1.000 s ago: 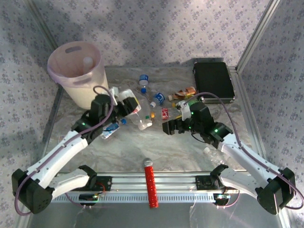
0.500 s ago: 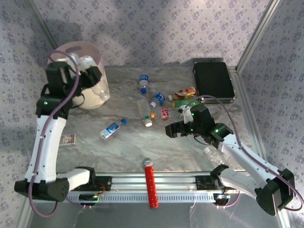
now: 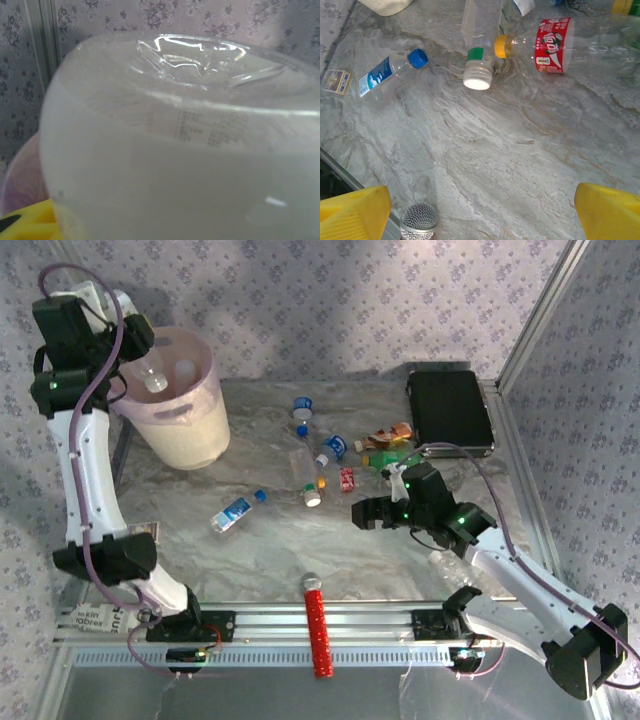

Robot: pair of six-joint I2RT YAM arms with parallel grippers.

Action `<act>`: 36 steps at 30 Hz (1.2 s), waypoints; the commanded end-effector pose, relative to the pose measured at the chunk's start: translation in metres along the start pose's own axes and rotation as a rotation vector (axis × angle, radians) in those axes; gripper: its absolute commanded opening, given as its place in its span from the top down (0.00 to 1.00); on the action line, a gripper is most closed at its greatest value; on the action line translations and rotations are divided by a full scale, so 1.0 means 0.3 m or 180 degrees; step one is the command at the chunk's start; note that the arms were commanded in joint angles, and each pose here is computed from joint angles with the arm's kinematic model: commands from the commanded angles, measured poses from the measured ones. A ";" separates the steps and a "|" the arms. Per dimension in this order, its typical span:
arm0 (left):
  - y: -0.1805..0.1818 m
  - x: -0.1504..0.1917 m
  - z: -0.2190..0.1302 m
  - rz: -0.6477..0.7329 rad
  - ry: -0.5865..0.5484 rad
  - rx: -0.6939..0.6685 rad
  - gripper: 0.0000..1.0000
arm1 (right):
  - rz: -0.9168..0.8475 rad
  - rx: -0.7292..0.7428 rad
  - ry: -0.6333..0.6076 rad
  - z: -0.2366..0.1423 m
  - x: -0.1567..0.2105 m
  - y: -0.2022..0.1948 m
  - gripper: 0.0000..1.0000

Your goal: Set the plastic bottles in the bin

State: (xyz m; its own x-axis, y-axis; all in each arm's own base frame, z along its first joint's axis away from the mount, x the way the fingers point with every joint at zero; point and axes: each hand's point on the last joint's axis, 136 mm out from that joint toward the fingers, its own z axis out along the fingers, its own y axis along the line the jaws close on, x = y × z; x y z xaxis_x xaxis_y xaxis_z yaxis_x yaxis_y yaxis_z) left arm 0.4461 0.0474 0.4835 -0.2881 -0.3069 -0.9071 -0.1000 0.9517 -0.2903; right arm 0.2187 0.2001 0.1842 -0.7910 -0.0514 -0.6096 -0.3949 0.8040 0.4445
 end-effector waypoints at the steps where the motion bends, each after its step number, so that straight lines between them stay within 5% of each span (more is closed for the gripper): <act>1: 0.039 -0.006 0.048 0.0203 0.0114 -0.0190 1.00 | 0.0072 0.0146 0.0087 0.002 0.031 -0.033 0.04; 15: 0.106 0.158 0.320 0.0431 0.0765 -0.0287 1.00 | 0.0035 0.0345 0.0181 0.020 0.056 -0.057 0.04; 36: 0.044 0.554 0.489 0.0878 0.1886 -0.0190 0.97 | 0.0033 0.0496 0.0126 0.002 0.075 -0.096 0.04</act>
State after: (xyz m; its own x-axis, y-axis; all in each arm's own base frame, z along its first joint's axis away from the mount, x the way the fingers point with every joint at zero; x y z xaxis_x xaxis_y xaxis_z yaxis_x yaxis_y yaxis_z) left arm 0.5435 0.0121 0.2962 -0.7486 -0.0412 -0.6618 -0.0072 0.9985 -0.0540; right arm 0.2158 0.1827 0.1617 -0.8097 -0.0619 -0.5836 -0.3268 0.8735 0.3608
